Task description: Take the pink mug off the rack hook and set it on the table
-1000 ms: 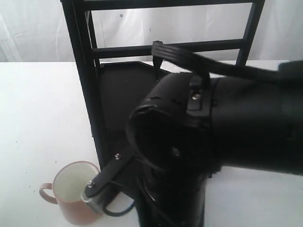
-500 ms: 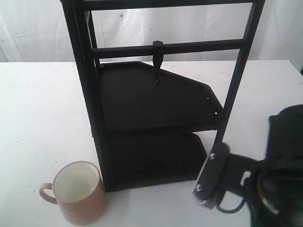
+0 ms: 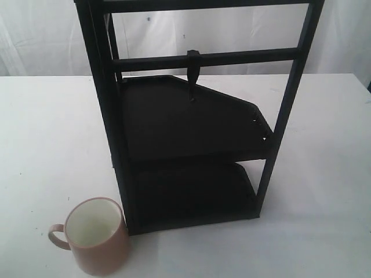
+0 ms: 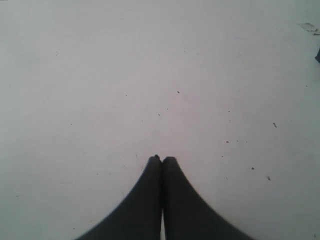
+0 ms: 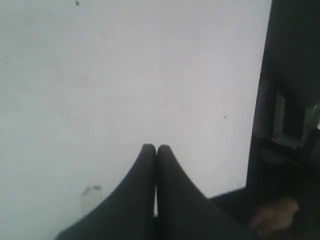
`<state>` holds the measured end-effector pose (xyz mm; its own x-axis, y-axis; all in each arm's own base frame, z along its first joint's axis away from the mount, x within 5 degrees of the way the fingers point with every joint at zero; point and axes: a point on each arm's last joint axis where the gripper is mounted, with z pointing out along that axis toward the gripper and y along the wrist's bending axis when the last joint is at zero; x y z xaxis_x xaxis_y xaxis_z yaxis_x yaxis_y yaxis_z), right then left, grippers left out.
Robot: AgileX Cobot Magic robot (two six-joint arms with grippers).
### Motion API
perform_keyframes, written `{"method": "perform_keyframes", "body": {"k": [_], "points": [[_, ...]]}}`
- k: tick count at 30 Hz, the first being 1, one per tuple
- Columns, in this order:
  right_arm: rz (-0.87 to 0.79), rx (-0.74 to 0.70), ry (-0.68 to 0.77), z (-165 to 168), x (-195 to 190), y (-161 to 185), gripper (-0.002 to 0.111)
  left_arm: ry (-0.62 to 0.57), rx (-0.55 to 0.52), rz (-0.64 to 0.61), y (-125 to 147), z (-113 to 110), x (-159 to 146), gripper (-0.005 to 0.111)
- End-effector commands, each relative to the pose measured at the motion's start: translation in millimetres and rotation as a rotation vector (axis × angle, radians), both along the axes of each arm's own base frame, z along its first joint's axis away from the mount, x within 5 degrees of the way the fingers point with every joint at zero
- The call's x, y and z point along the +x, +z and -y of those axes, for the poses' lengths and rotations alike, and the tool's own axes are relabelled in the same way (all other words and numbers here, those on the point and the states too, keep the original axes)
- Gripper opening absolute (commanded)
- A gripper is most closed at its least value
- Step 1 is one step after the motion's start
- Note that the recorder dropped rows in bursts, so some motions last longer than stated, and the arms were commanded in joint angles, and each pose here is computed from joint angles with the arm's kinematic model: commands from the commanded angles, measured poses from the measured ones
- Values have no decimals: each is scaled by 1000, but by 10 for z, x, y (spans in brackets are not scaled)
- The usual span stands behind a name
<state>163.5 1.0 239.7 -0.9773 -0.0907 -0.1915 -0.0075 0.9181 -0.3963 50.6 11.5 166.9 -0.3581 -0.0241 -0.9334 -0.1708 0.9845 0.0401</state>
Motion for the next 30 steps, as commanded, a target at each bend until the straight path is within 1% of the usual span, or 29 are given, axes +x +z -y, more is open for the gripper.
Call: {"method": "perform_keyframes", "body": {"k": [1, 2, 3, 4, 8, 11, 20, 25, 27, 30], "points": [[387, 54, 38, 56, -83, 361, 0, -6, 1, 1, -6, 4, -1, 0], [446, 51, 55, 72, -125, 436, 0, -6, 1, 1, -6, 4, -1, 0], [577, 33, 85, 125, -261, 607, 0, -6, 1, 1, -6, 4, -1, 0], [650, 21, 91, 166, -374, 703, 0, -6, 1, 1, -6, 4, -1, 0], [877, 65, 70, 281, -843, 925, 0, -6, 1, 1, -6, 4, -1, 0], [1002, 89, 63, 342, -1104, 999, 0, -6, 1, 1, -6, 4, -1, 0], [1176, 122, 47, 428, -1476, 1040, 0, -6, 1, 1, -6, 4, -1, 0], [1307, 73, -58, 476, -1805, 1028, 0, -6, 1, 1, -6, 4, -1, 0], [1338, 65, -79, 483, -1892, 1014, 0, -6, 1, 1, -6, 4, -1, 0], [1338, 62, -82, 486, -1898, 1018, 0, -6, 1, 1, -6, 4, -1, 0]]}}
